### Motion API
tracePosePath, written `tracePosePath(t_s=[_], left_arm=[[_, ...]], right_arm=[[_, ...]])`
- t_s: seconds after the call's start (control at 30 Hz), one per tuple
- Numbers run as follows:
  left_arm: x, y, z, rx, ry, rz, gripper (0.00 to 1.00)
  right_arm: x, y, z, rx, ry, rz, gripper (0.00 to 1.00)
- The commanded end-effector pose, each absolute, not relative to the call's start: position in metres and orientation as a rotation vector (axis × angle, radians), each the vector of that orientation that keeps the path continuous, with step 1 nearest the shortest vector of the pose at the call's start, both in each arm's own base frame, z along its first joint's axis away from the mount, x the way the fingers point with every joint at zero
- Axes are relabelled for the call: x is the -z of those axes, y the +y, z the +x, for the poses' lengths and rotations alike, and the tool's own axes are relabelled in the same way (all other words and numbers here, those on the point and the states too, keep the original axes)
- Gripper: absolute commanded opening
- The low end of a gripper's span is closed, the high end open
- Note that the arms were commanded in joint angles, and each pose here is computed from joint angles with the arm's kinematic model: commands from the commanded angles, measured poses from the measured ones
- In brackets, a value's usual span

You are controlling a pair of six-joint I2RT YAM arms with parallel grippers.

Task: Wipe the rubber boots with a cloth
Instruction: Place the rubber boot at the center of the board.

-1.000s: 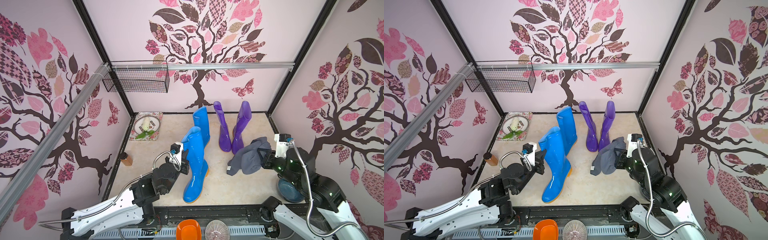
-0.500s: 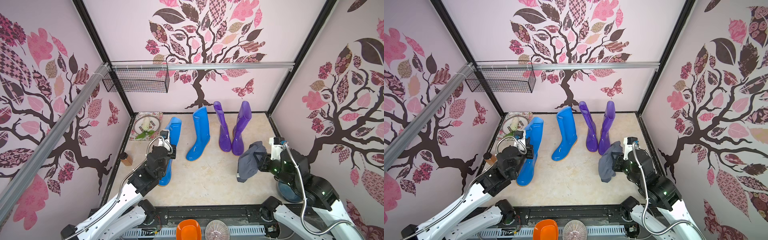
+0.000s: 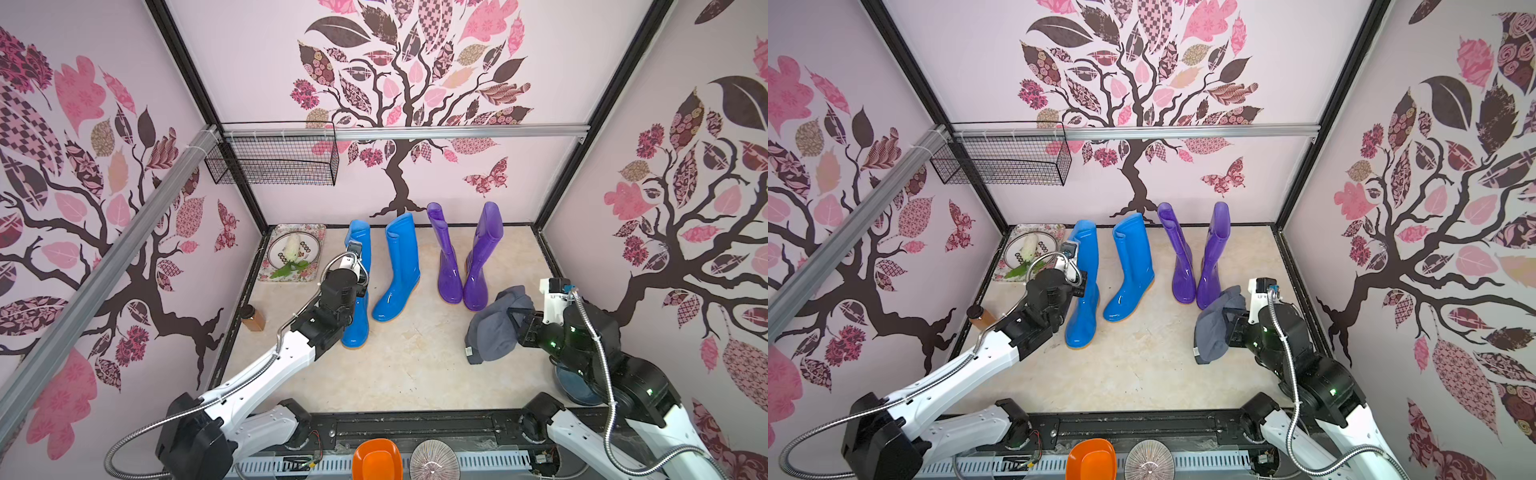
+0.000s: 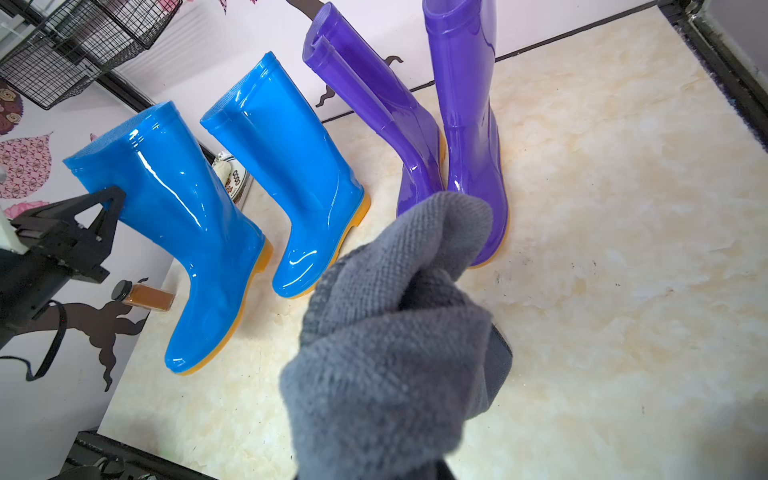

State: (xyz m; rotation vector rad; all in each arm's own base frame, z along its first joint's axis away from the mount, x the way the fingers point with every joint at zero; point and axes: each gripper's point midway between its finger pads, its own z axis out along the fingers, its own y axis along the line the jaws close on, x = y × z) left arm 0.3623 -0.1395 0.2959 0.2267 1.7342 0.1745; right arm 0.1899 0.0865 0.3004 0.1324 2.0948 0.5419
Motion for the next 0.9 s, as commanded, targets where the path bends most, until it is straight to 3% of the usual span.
tracePosePath(t_s=[0.0, 0.47, 0.87], left_arm=[[-0.382, -0.136, 0.377, -0.084, 1.514, 0.083, 0.0], [-0.383, -0.146, 0.439, -0.104, 1.472, 0.084, 0.0], [-0.327, -0.152, 0.478, -0.101, 1.525, 0.087, 0.0]], right_arm=[[-0.318, 0.082, 0.188, -0.549, 2.046, 0.139, 0.0], [-0.305, 0.084, 0.197, -0.503, 2.067, 0.128, 0.0], [-0.295, 0.079, 0.202, -0.425, 2.072, 0.107, 0.0]])
